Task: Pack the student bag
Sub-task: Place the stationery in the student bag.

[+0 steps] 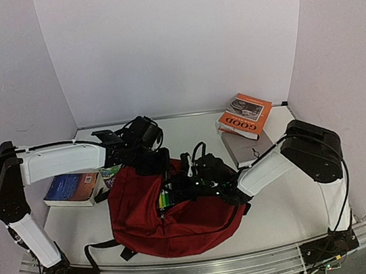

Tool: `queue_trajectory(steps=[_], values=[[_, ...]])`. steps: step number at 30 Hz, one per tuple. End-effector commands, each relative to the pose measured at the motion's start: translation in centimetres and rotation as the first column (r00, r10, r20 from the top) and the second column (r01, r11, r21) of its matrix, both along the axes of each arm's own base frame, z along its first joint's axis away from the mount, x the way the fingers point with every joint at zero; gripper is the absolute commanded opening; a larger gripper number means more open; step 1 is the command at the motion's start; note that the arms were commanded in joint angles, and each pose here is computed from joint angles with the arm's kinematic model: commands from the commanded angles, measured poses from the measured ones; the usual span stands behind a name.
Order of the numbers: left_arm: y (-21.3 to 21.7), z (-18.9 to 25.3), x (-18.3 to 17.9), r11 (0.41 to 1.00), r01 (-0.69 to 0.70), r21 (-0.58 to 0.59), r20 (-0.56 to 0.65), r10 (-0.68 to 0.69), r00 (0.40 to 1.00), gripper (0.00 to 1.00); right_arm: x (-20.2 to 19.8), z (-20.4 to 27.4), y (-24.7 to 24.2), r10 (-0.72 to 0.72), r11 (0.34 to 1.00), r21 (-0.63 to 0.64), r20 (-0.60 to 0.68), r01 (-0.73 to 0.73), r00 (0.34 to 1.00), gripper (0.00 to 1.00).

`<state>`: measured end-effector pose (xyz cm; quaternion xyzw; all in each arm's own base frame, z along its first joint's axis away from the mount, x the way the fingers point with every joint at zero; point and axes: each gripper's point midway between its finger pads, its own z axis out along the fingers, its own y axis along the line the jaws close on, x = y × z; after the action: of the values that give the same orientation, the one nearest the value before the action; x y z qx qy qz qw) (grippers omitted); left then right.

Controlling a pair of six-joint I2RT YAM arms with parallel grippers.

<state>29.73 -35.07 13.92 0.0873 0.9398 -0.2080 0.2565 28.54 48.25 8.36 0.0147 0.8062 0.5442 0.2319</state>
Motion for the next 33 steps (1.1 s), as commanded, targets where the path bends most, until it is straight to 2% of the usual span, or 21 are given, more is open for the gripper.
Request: queue_trajectory(steps=[1,6,8,12,17,21,24,27,33], values=[[1.3,3.3,0.2,0.999,-0.021,-0.046,0.057,0.024,0.998,0.00,2.8,2.9,-1.4,-0.112,0.994,-0.001,0.126,0.113,0.986,0.00],[0.7,2.7,0.3,0.996,-0.008,-0.091,0.027,0.011,1.000,0.00,2.3,3.9,1.1,-0.057,0.995,0.086,0.100,0.048,0.993,0.00],[0.4,2.1,0.5,0.995,-0.010,-0.101,0.004,0.010,1.000,0.00,2.0,4.1,2.0,-0.043,0.995,0.095,0.106,0.033,0.993,0.05],[0.1,1.6,1.0,0.994,-0.021,-0.110,-0.007,0.020,1.000,0.00,2.0,2.6,1.8,-0.053,0.997,0.058,0.075,0.048,0.996,0.26],[1.2,1.7,1.4,0.992,-0.046,-0.115,-0.005,0.045,0.999,0.00,1.4,1.1,-0.6,-0.085,0.995,-0.047,0.052,0.088,0.995,0.52],[2.0,1.7,1.5,0.992,-0.057,-0.112,-0.006,0.057,0.998,0.00,0.9,1.4,-2.5,-0.101,0.985,-0.130,0.064,0.109,0.993,0.63],[2.2,1.7,1.5,0.992,-0.060,-0.108,-0.008,0.059,0.998,0.00,0.8,0.7,-3.5,-0.110,0.970,-0.211,0.061,0.121,0.992,0.63],[2.3,2.0,1.5,0.992,-0.058,-0.110,-0.003,0.058,0.998,0.00,0.5,-0.2,-3.7,-0.094,0.960,-0.261,0.042,0.102,0.995,0.60],[2.2,2.2,1.8,0.993,-0.052,-0.105,0.002,0.053,0.999,0.00,-0.8,-1.0,-2.4,-0.021,0.967,-0.252,-0.003,0.019,1.000,0.44]])
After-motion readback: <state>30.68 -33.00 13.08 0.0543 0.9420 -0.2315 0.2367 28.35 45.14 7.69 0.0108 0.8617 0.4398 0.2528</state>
